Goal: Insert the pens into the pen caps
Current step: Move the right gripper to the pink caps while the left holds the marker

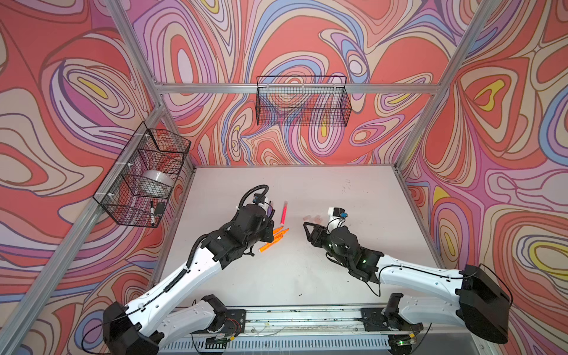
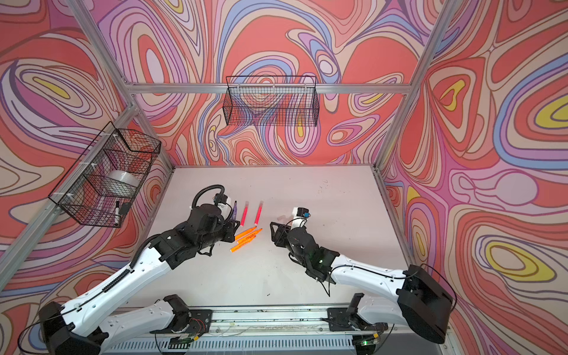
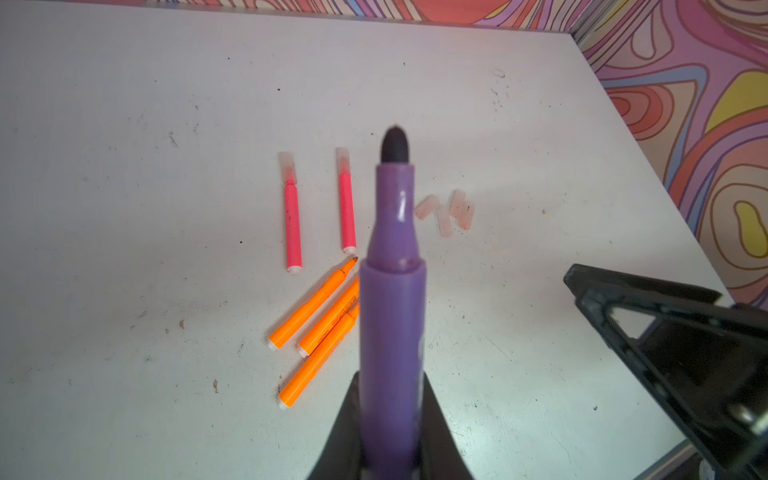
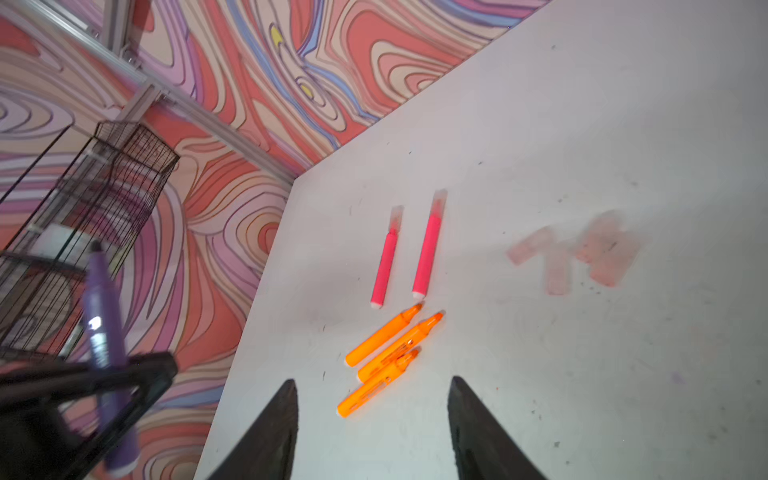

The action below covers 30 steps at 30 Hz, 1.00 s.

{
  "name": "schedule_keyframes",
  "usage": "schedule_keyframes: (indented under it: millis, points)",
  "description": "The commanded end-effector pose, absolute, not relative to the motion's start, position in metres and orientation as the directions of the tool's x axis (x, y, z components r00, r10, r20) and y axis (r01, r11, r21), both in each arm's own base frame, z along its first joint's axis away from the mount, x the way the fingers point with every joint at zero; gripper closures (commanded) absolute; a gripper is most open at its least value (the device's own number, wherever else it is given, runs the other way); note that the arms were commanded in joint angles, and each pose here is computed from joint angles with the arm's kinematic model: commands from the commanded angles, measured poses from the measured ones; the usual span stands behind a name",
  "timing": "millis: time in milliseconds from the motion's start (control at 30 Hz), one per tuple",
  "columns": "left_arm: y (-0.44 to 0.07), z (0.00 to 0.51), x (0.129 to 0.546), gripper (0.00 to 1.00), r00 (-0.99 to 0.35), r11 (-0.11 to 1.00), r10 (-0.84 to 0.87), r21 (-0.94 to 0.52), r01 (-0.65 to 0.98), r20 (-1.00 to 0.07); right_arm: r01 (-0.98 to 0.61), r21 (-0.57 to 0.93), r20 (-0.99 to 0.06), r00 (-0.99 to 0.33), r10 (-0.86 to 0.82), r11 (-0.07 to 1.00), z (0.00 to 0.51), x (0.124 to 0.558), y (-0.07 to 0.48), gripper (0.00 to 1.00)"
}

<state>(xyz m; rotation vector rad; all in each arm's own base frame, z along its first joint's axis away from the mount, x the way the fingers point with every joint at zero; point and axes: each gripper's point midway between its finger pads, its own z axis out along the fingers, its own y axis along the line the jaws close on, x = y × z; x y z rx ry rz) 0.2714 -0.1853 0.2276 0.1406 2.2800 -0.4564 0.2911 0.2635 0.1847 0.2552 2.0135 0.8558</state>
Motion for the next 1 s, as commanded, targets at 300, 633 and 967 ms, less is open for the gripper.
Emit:
schedule_keyframes:
  millis: [300,633,967]
  points:
    - [-0.185,0.161,0.289,1.00,-0.617,0.949,0.031,-0.171,0.266,-0.787,0.019,0.327,-0.655,-0.716,0.241,0.945,0.125,0.364,0.220,0.46]
    - [-0.209,0.157,0.285,1.00,-0.614,0.903,0.043,-0.231,0.361,-0.788,-0.018,0.291,-0.609,-0.774,0.171,0.956,0.127,0.405,0.253,0.60]
    - [-0.216,0.152,0.281,1.00,-0.628,0.884,0.059,-0.252,0.395,-0.776,0.015,0.191,-0.598,-0.791,0.128,0.981,0.102,0.397,0.233,0.64]
